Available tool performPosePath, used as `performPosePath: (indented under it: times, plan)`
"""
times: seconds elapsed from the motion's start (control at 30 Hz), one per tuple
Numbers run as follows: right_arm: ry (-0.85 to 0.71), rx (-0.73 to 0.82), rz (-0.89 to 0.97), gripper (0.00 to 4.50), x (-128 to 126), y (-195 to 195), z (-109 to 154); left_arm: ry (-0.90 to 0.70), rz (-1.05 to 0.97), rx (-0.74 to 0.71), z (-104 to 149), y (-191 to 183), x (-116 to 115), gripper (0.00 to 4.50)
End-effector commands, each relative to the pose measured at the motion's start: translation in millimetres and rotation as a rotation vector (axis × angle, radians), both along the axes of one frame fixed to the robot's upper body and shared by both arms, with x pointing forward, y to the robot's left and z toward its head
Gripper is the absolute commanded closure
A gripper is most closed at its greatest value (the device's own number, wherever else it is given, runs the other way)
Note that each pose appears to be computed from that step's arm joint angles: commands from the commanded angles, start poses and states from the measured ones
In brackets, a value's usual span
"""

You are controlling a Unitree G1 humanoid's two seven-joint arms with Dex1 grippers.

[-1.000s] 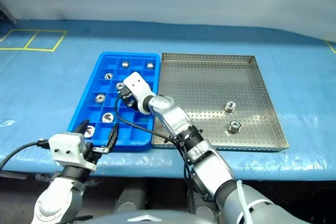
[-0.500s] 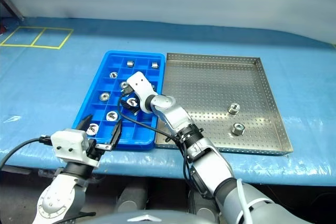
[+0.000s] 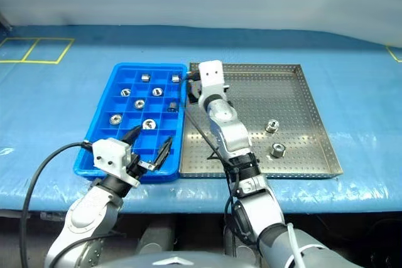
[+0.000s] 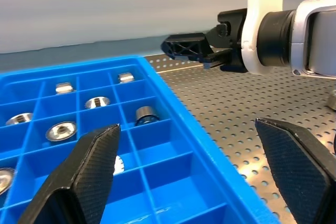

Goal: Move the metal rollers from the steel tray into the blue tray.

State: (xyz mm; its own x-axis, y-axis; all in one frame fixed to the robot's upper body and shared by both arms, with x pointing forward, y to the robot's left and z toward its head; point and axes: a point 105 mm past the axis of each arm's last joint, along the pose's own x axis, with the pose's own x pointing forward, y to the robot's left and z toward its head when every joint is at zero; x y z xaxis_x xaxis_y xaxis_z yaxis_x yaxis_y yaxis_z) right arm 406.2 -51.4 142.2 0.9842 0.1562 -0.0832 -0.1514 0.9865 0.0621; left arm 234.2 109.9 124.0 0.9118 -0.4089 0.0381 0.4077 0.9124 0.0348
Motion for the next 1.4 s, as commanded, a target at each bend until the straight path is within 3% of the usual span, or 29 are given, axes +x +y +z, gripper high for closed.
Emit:
performPosePath:
  times: [0.03,0.43,1.1,1.2,1.4]
  plan:
    - [-0.029,0.050,-0.130,0.05,-6.3,-27.7,13.0,-0.016,-0.059,-0.011,4.9,-8.1,0.3,0.00]
    - [0.099,0.007,-0.325,0.05,-36.7,-86.7,-23.0,0.017,-0.224,0.054,-5.3,-25.8,-4.2,0.00]
    - [0.306,0.026,-0.365,0.05,-38.0,-90.1,-58.9,0.018,-0.219,0.035,-5.6,-25.8,-2.7,0.00]
    - [0.318,0.021,-0.366,0.67,-37.3,-89.1,-60.9,0.017,-0.215,0.033,-5.7,-25.5,-2.8,0.00]
    - [0.322,0.013,-0.359,2.68,-35.1,-87.1,-60.5,0.016,-0.198,0.033,-5.8,-23.2,-3.1,0.00]
